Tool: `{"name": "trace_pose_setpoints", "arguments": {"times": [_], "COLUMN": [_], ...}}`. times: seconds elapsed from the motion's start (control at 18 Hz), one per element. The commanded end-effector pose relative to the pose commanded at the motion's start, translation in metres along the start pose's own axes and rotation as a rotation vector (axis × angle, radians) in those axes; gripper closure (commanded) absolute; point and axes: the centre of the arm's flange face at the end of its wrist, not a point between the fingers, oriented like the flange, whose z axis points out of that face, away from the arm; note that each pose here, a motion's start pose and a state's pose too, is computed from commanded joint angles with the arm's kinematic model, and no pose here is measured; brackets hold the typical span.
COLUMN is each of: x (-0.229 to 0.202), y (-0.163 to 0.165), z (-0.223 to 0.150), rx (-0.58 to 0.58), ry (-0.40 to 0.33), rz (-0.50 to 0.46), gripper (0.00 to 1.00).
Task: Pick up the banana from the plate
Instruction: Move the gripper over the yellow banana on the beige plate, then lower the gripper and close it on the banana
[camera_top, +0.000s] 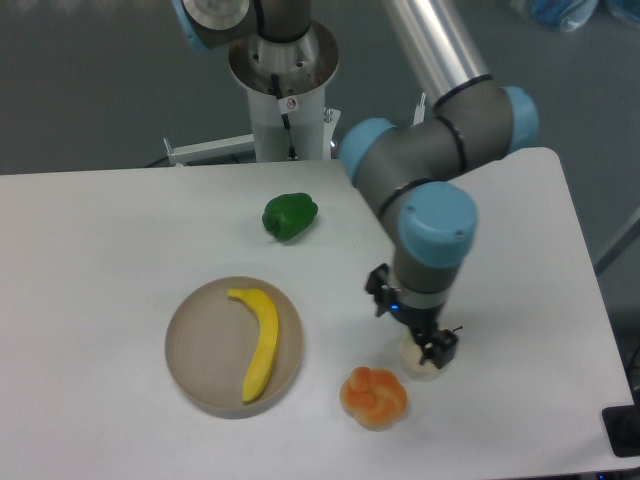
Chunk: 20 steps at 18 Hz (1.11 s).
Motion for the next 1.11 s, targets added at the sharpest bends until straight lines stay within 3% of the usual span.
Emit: {"name": "trace_pose_setpoints", "arguments": {"times": [0.33,0.5,0.61,0.83,1.11], "x": [0.028,0.044,0.052,0.082,0.096], "y": [-0.023,-0.044,-0.042,-0.054,-0.064], "z": [0.015,0.034,0.048,0.081,0.109], "rx": [0.033,0.003,-0.018,-0.053,-0.021], "ry": [0.066,0.082,0.102,0.135,0.102], "rz": [-0.351,-0.417,-0.478,-0.491,-0.517], "gripper": [0.0,0.0,0.0,0.0,0.0]}}
